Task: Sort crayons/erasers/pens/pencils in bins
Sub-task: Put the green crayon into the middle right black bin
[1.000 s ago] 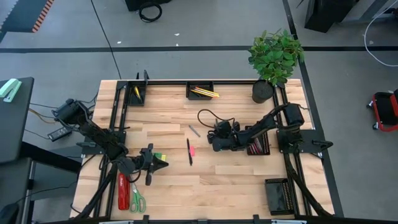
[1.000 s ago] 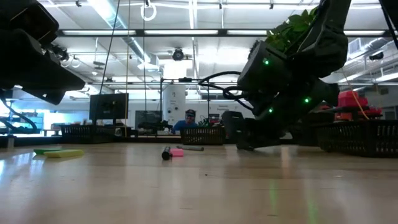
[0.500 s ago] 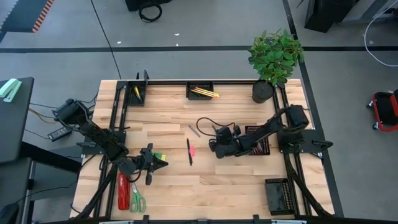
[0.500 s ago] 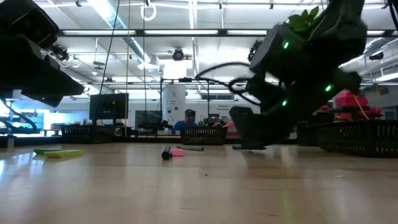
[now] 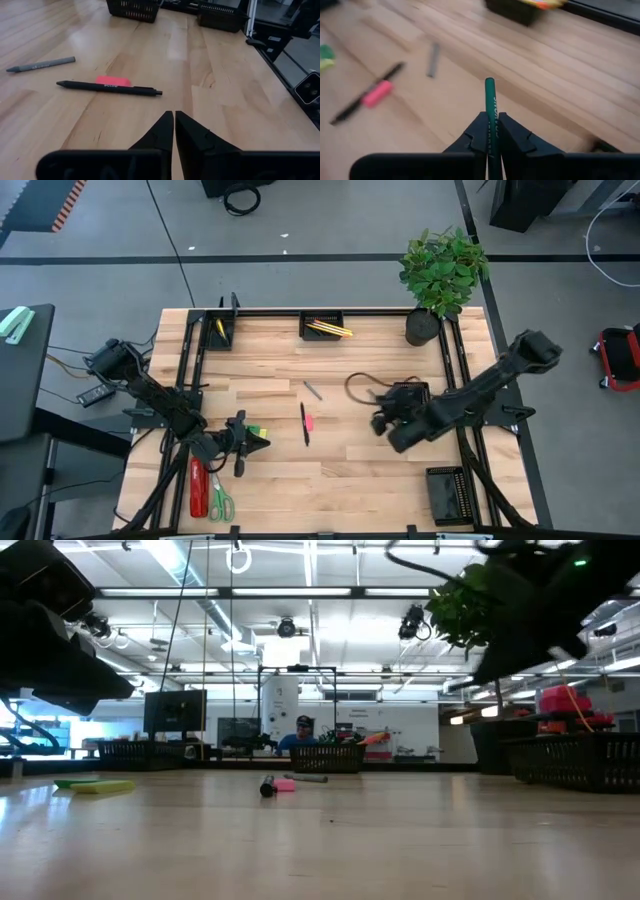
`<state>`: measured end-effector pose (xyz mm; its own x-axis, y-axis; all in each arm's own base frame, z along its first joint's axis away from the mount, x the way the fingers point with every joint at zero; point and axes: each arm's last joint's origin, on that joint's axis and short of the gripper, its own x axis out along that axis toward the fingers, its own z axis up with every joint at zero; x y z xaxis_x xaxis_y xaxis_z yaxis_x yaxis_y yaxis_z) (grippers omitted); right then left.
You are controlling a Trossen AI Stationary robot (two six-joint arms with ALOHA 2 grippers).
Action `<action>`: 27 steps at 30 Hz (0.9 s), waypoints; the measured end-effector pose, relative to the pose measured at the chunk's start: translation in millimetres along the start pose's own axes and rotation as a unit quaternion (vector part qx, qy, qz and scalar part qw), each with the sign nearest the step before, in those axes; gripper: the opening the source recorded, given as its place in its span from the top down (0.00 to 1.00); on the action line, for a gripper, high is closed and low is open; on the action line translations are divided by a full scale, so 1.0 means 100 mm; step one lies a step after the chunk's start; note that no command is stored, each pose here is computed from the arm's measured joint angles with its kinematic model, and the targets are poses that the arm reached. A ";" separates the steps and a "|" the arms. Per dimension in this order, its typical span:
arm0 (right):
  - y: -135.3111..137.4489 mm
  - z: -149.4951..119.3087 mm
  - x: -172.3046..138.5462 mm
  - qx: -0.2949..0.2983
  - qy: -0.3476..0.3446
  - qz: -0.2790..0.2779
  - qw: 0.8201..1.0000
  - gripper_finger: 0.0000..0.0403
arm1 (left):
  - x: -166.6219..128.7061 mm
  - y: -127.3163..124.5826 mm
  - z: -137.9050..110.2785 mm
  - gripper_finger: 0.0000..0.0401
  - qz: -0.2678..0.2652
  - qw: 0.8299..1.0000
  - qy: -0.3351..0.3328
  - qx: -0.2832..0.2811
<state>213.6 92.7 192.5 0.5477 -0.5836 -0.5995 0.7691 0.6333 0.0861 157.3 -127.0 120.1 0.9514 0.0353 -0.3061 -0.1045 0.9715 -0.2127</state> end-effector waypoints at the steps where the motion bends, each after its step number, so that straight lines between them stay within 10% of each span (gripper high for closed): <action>1: -0.08 -0.01 -0.07 0.004 0.007 -0.013 1.000 0.90 | 0.00 0.00 0.00 0.93 0.000 1.000 0.000 -0.001; 27: -0.30 -0.67 -0.28 0.018 0.059 -0.172 0.983 0.89 | -0.01 -0.01 -0.01 0.93 -0.004 1.000 0.004 -0.026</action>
<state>152.8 123.8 153.4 0.2120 -0.6955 -0.6866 0.9147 0.3885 -0.1111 155.7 -128.6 119.5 0.9501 0.0256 -0.3109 -0.1120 0.9582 -0.2632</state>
